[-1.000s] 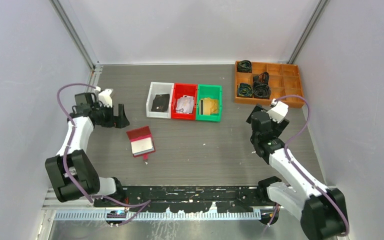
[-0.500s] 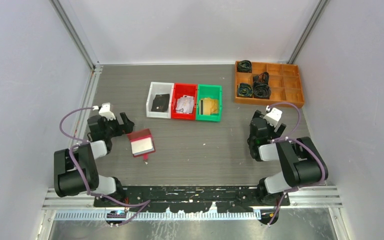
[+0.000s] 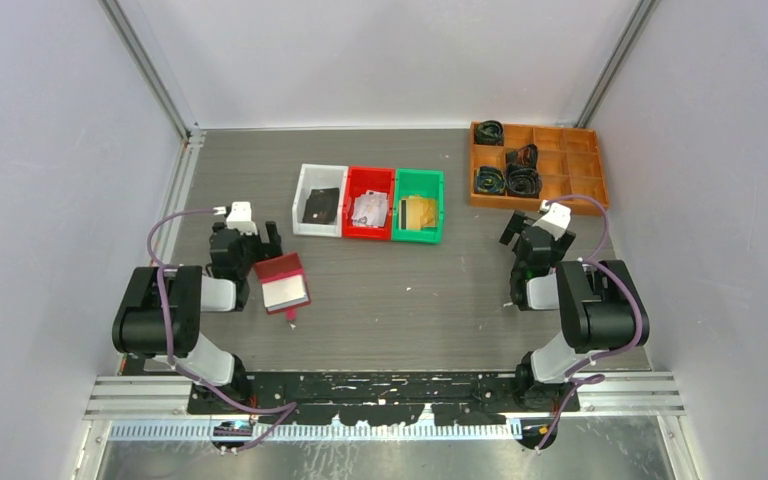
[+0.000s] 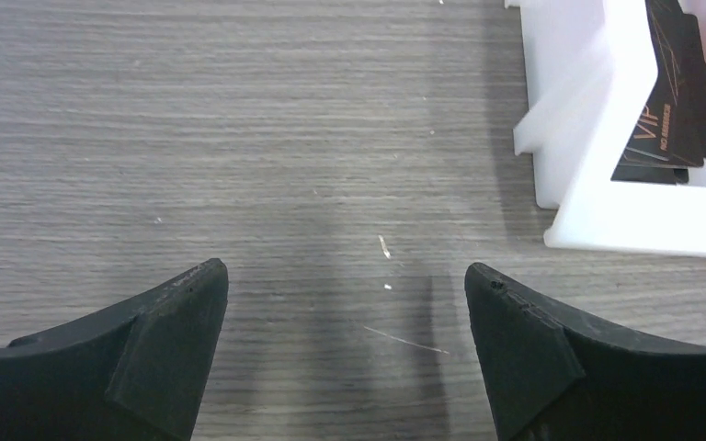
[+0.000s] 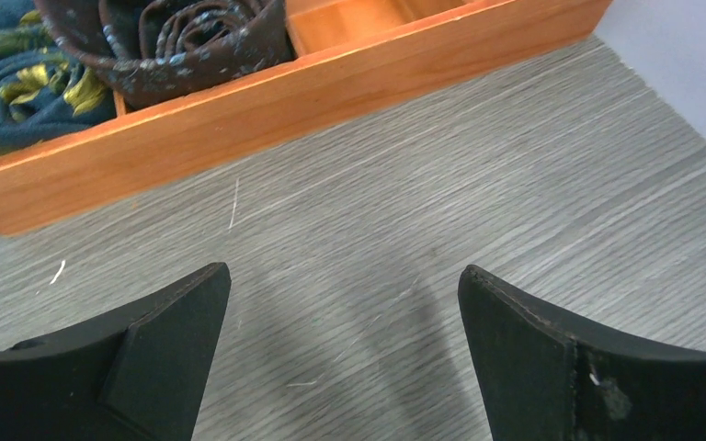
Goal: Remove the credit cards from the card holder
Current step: Reset both arms
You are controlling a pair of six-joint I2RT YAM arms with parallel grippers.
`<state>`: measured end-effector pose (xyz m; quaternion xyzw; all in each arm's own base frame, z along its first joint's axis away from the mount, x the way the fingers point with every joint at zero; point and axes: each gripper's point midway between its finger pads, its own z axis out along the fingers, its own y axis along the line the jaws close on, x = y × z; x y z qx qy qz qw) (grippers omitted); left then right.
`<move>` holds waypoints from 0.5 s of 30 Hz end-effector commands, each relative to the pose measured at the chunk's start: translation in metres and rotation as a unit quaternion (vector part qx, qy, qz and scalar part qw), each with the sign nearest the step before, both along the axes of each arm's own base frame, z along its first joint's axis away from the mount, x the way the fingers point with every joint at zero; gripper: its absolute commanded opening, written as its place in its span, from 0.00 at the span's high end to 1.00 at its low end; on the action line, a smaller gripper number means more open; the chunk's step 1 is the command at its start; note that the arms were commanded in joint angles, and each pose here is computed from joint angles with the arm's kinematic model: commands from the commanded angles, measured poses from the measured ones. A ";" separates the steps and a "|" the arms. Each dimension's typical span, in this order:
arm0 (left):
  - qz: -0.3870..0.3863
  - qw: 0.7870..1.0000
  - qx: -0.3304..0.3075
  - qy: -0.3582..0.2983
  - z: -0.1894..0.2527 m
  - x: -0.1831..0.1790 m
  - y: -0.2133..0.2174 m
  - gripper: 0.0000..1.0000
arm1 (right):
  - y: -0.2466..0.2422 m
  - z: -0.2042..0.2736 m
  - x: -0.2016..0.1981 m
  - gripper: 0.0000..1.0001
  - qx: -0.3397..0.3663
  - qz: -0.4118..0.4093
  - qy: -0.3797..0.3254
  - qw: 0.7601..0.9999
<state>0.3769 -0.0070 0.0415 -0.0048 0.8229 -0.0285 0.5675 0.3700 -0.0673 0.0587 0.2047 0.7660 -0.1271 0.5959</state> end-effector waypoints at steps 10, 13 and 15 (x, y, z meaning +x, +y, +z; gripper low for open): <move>-0.008 0.998 0.025 -0.055 0.030 0.018 0.002 0.00 | 0.011 0.014 0.010 0.00 0.016 0.027 -0.026 0.999; -0.008 0.998 0.025 -0.054 0.030 0.018 0.002 0.00 | 0.011 0.014 0.010 0.00 0.016 0.027 -0.026 0.999; -0.008 0.998 0.025 -0.053 0.029 0.018 0.002 0.00 | 0.011 0.014 0.010 0.00 0.016 0.027 -0.027 0.999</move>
